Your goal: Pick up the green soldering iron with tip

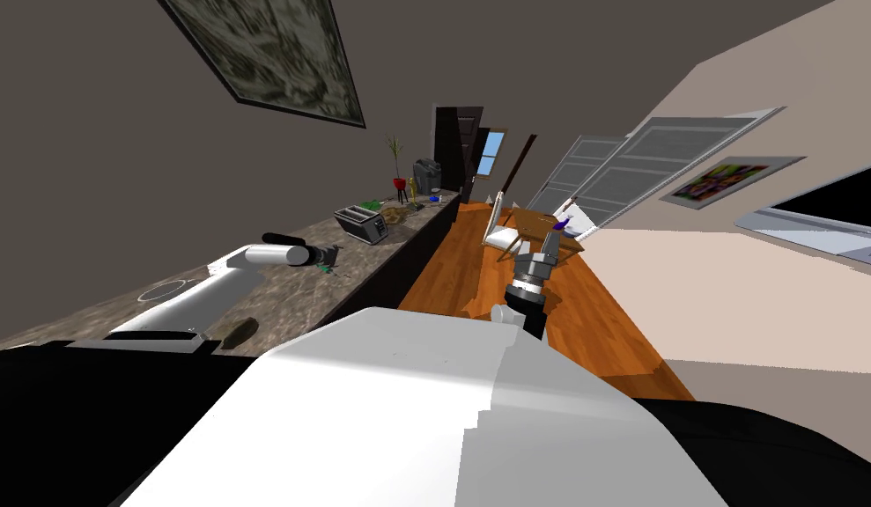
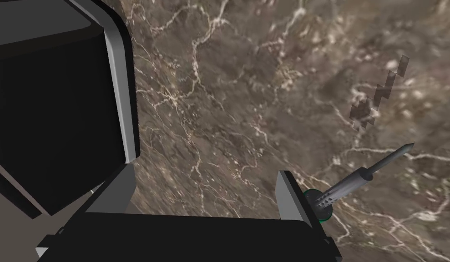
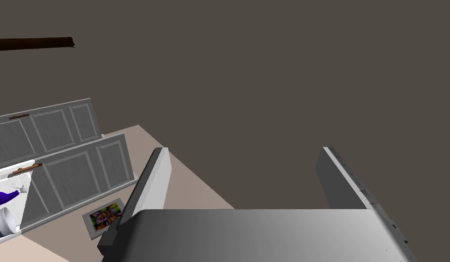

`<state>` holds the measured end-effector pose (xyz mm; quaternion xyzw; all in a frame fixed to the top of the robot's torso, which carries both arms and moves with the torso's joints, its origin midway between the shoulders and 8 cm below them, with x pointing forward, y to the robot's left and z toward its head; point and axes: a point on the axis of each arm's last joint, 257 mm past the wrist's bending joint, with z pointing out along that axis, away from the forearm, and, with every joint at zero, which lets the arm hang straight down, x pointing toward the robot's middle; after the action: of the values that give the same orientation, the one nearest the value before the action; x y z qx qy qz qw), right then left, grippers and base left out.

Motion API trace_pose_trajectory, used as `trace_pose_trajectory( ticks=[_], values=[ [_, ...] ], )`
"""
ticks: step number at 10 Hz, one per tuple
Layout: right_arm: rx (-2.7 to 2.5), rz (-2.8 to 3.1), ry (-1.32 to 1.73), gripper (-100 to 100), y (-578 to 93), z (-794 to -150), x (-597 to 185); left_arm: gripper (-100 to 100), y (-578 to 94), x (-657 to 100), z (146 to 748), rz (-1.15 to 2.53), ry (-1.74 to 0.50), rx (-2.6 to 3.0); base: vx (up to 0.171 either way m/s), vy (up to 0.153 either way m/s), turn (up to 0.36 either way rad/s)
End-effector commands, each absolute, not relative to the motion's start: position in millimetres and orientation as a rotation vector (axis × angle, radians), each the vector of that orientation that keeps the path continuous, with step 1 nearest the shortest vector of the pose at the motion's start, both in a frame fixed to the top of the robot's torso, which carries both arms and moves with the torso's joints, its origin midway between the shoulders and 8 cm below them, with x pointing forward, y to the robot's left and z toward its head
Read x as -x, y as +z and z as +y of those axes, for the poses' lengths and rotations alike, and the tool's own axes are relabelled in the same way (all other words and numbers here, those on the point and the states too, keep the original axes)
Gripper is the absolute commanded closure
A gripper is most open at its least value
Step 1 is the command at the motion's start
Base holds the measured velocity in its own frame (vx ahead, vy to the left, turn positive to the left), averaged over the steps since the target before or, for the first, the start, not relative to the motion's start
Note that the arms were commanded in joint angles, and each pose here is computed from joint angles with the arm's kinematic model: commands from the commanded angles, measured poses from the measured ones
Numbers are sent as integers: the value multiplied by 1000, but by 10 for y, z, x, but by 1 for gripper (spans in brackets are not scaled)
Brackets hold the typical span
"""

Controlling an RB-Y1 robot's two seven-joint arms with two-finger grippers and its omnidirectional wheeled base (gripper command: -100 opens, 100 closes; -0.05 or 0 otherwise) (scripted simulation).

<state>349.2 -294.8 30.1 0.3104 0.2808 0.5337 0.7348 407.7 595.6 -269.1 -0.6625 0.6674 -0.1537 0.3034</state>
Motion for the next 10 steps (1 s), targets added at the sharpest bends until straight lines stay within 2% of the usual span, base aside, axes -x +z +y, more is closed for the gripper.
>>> trace_pose_trajectory(
  ticks=[1,10],
  values=[
    [-682,617,1173,0,301,-2948,-3492,-100,-2712,-4006,5998,1786,-373,1788,-15,19,-38],
    [-682,617,1173,0,301,-2949,-3492,-100,-2925,-3289,6350,1879,-102,2027,3,25,-47]
  ],
)
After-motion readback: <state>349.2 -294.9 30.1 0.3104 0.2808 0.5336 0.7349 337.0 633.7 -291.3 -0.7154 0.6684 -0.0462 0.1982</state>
